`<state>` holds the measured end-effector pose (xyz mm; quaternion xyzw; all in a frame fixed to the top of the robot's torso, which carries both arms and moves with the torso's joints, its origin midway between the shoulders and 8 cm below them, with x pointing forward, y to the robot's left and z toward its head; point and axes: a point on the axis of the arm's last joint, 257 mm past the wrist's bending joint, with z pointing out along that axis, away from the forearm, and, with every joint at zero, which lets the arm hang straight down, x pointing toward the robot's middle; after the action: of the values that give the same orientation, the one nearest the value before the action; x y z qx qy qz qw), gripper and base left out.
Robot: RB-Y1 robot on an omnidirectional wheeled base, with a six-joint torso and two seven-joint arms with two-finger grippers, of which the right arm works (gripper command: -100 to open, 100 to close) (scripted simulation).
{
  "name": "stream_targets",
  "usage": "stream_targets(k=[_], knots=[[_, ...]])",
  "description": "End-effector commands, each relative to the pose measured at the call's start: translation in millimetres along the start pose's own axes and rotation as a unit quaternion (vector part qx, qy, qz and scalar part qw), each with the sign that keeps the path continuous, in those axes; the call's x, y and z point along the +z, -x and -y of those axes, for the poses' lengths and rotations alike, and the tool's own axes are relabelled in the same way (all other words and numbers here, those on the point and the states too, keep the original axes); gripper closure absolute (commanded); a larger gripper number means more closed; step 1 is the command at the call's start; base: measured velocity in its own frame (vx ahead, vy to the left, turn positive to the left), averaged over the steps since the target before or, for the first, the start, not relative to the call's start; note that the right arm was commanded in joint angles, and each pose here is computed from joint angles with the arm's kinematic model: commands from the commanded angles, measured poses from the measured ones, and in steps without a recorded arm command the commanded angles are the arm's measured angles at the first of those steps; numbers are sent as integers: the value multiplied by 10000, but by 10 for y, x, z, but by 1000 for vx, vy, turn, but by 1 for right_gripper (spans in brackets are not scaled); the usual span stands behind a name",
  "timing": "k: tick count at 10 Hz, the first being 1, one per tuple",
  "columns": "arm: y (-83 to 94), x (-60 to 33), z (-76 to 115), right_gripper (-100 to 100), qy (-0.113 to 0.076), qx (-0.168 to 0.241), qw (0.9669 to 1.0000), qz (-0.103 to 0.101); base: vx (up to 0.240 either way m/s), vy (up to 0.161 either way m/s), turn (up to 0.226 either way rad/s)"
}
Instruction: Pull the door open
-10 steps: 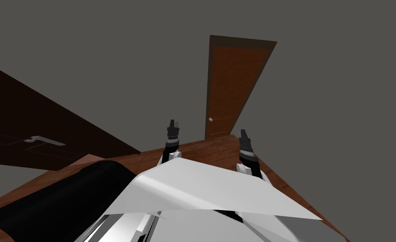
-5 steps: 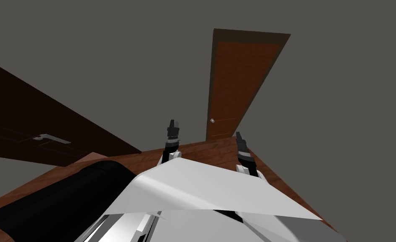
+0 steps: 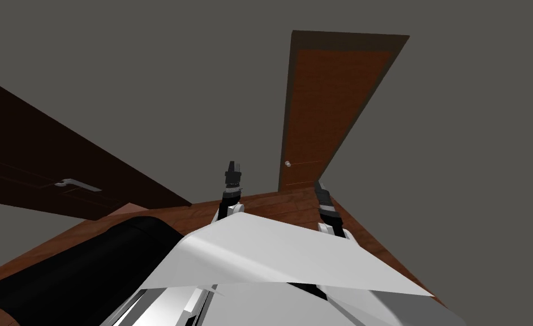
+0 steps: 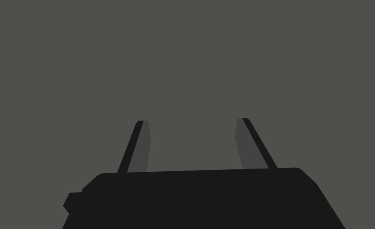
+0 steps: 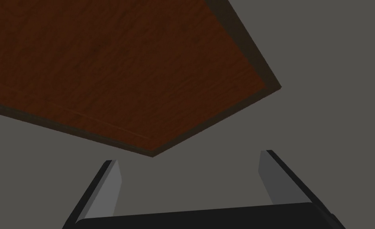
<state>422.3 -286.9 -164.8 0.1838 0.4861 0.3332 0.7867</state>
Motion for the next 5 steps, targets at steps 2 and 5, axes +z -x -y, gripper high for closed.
stream_targets(k=[2,5], knots=[[-153,-55,174,-100,-106,-407,9989,-206,102,8,75],[-318,-137,380,-100,-215,-851,9951,-451,103,0,69]])
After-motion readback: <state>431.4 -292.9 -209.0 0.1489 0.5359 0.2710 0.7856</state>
